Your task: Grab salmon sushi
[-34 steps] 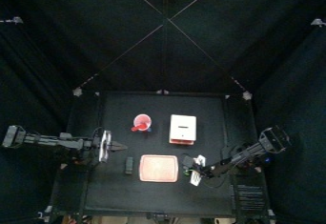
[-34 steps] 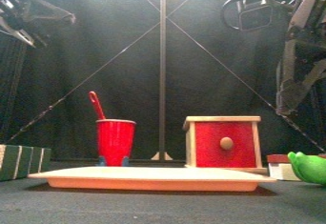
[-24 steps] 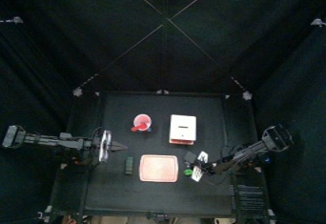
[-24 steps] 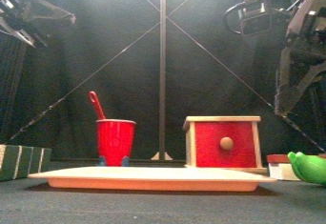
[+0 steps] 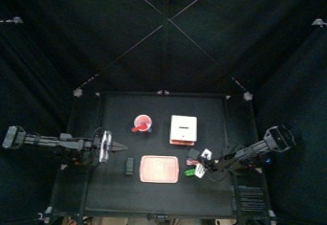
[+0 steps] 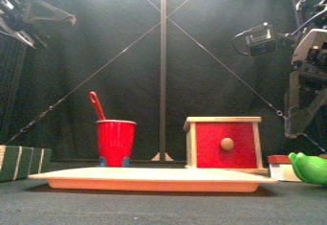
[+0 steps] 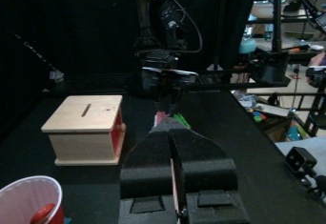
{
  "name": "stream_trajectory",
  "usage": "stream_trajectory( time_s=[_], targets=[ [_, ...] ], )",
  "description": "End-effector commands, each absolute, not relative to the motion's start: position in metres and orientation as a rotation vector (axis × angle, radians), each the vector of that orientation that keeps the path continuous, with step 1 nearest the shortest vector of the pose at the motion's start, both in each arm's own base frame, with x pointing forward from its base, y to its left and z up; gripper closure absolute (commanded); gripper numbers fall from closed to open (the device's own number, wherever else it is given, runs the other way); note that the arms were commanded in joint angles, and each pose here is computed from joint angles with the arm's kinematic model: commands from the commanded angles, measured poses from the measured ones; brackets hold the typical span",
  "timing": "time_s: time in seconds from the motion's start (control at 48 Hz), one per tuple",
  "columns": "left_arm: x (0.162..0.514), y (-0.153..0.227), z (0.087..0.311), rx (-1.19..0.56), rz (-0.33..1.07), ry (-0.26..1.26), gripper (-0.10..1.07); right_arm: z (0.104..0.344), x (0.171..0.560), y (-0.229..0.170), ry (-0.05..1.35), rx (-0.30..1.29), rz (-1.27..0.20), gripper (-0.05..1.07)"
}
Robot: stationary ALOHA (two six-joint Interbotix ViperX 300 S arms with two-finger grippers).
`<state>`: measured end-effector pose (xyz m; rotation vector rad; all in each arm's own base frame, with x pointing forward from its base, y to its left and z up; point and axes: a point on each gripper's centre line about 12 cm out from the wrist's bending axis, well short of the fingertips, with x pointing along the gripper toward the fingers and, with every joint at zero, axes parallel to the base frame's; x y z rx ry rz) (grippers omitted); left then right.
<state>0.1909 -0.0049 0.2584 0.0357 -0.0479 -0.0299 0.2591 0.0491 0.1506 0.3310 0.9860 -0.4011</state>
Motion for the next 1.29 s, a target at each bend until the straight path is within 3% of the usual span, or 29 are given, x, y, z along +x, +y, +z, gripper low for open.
stream_trajectory(
  time_s=[0.0,0.25,0.854,1.271],
  targets=[
    [0.193,-0.004,0.264,0.037,-0.025,-0.065,1.01,0.158,0.262,0.047,0.956,0.353,-0.392,0.18],
    [0.193,-0.004,0.264,0.039,-0.026,-0.065,1.01,0.151,0.262,0.045,0.971,0.345,-0.389,0.06],
    [0.193,-0.003,0.263,0.039,-0.020,-0.061,1.01,0.119,0.263,0.041,1.059,0.328,-0.423,0.06],
    [0.193,-0.003,0.263,0.039,-0.020,-0.063,1.01,0.110,0.263,0.038,1.087,0.329,-0.447,0.07]
  ],
)
